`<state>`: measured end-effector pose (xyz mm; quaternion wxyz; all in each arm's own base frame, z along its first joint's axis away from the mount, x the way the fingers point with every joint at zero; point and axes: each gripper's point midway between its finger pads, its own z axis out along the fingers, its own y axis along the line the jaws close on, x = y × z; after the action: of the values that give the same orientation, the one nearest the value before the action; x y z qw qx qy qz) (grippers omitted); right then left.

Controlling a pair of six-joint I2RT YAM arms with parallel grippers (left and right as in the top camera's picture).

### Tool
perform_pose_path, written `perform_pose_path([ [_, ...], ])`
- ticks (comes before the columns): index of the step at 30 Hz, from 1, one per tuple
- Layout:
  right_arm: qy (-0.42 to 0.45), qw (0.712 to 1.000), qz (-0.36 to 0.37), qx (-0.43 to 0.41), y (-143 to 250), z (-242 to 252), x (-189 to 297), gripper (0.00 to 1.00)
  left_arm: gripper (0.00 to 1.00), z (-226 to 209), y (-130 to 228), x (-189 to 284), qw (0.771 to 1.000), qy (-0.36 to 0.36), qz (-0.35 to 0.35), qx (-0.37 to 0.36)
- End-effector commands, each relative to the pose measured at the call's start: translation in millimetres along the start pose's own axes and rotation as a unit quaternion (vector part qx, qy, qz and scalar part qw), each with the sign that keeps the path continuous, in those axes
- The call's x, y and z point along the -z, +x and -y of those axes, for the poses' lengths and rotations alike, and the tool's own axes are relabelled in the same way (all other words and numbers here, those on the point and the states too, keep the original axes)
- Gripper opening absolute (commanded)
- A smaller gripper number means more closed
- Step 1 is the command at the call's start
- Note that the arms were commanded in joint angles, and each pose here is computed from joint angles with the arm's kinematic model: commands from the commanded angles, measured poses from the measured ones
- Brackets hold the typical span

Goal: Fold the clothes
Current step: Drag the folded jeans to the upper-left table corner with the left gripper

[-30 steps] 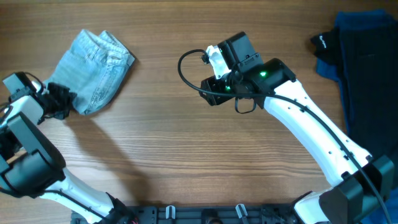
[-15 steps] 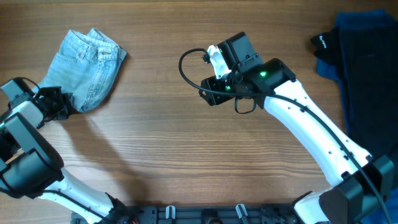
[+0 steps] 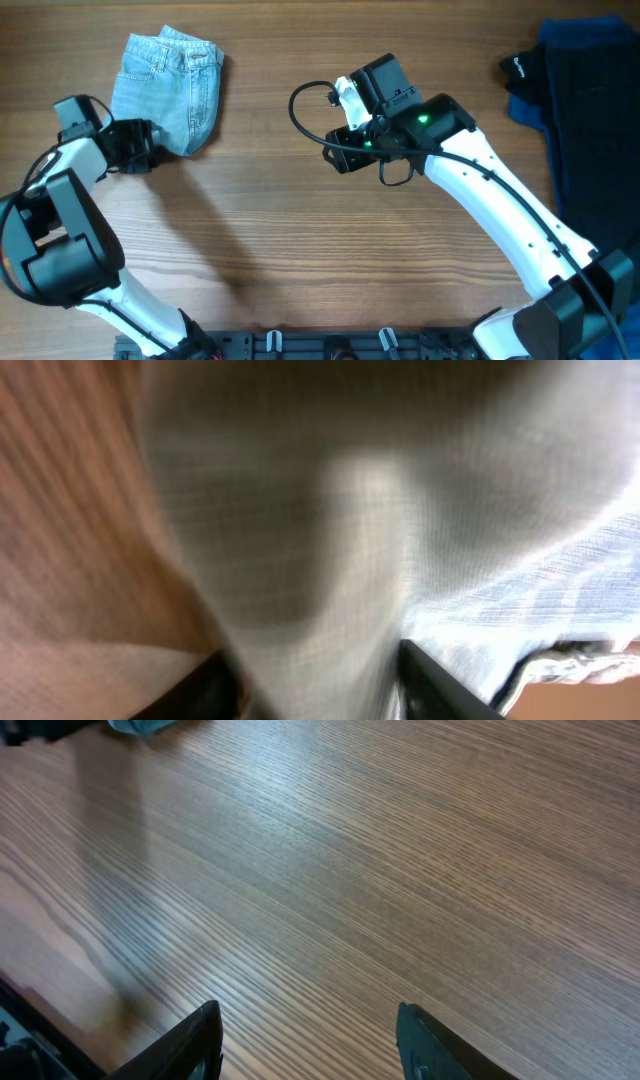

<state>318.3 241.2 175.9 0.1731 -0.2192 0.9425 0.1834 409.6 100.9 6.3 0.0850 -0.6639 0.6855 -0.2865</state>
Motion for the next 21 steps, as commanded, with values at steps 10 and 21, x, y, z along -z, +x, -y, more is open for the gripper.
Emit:
perform_pose_path([
  [10, 0.001, 1.0, 0.029, -0.001, -12, 0, 6, 0.58, 0.04, 28, 27, 106, 0.919, 0.015, 0.109, -0.38],
  [21, -0.052, 0.998, 0.02, -0.034, -10, -18, 7, 0.6, 0.04, 84, 2, -4, 0.811, 0.049, 0.197, -0.548],
])
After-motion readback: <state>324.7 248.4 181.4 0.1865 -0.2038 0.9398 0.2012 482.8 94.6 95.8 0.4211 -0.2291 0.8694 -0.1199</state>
